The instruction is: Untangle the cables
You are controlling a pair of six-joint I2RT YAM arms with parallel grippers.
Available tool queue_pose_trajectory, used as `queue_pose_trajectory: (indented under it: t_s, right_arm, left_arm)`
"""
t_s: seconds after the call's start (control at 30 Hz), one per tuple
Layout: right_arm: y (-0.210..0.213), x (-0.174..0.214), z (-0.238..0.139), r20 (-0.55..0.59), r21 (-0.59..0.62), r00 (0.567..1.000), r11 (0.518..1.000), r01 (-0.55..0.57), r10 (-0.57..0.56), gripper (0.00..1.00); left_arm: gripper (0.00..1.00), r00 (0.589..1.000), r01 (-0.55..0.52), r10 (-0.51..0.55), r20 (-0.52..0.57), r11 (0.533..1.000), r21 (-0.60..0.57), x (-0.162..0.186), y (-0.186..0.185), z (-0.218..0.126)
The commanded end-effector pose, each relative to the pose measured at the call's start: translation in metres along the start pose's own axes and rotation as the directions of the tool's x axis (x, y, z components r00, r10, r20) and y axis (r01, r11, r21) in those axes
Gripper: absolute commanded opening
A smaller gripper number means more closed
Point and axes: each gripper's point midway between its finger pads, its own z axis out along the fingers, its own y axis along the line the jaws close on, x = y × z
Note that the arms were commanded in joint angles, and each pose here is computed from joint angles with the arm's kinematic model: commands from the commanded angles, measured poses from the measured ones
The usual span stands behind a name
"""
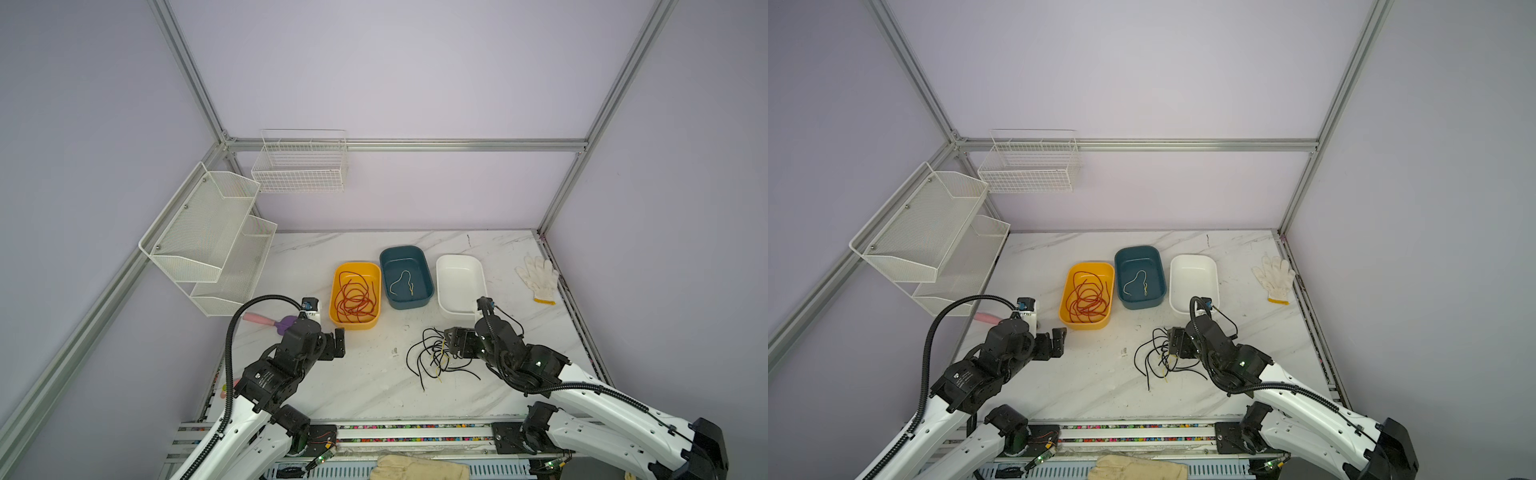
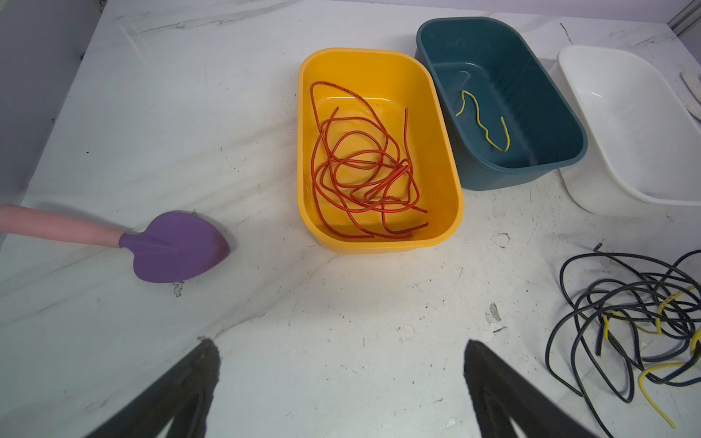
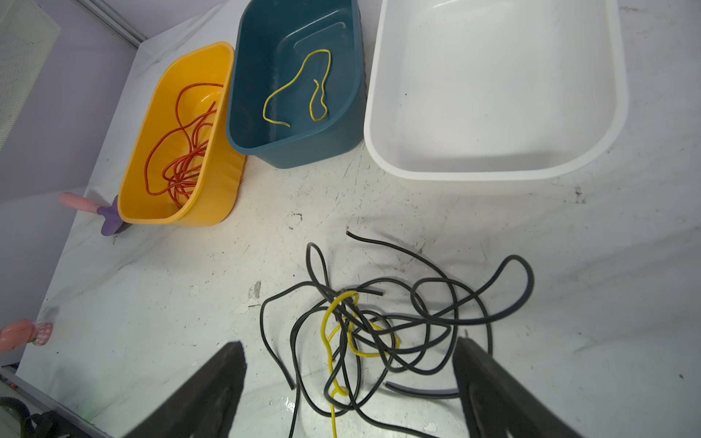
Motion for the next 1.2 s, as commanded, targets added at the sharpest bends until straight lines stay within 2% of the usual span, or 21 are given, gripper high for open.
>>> queue_pose_trajectory:
  t_s: [0.0, 0.23, 0.53, 0.77, 0.97, 1.17]
  right_arm:
    - [0.003, 0.002, 0.009, 0.002, -0.019, 1.0, 0.999, -0.028, 0.028, 0.83]
    - [0.019, 0.006, 0.028, -0.015, -0.085, 0.999, 0.996, -0.032, 0.031, 0.65]
    - [0.019, 0.01, 0.047, -0.025, -0.06, 0.999, 0.998, -0.025, 0.023, 0.4]
    - [0.011, 0.009, 0.057, -0.009, -0.009, 1.0, 1.0, -0.012, 0.012, 0.34]
    - [0.012, 0.012, 0.064, -0.023, -0.001, 1.0, 1.0, -0.015, 0.015, 0.37]
    - [0.01, 0.01, 0.066, -0.014, 0.017, 1.0, 1.0, -0.024, 0.024, 0.25]
  left_arm:
    - [1.0, 0.997, 0.012, -0.015, 0.076, 0.999, 0.038, -0.028, -0.007, -0.015]
    - [1.0, 0.998, 0.009, -0.012, 0.07, 0.999, 0.042, -0.027, -0.008, -0.014]
    - [1.0, 0.998, 0.007, -0.01, 0.066, 0.999, 0.044, -0.026, -0.008, -0.014]
    - [1.0, 0.998, 0.004, -0.006, 0.056, 0.999, 0.047, -0.025, -0.009, -0.012]
    - [1.0, 0.998, 0.003, -0.006, 0.055, 0.999, 0.046, -0.025, -0.009, -0.012]
    - [1.0, 0.999, 0.001, -0.003, 0.05, 0.999, 0.05, -0.024, -0.01, -0.012]
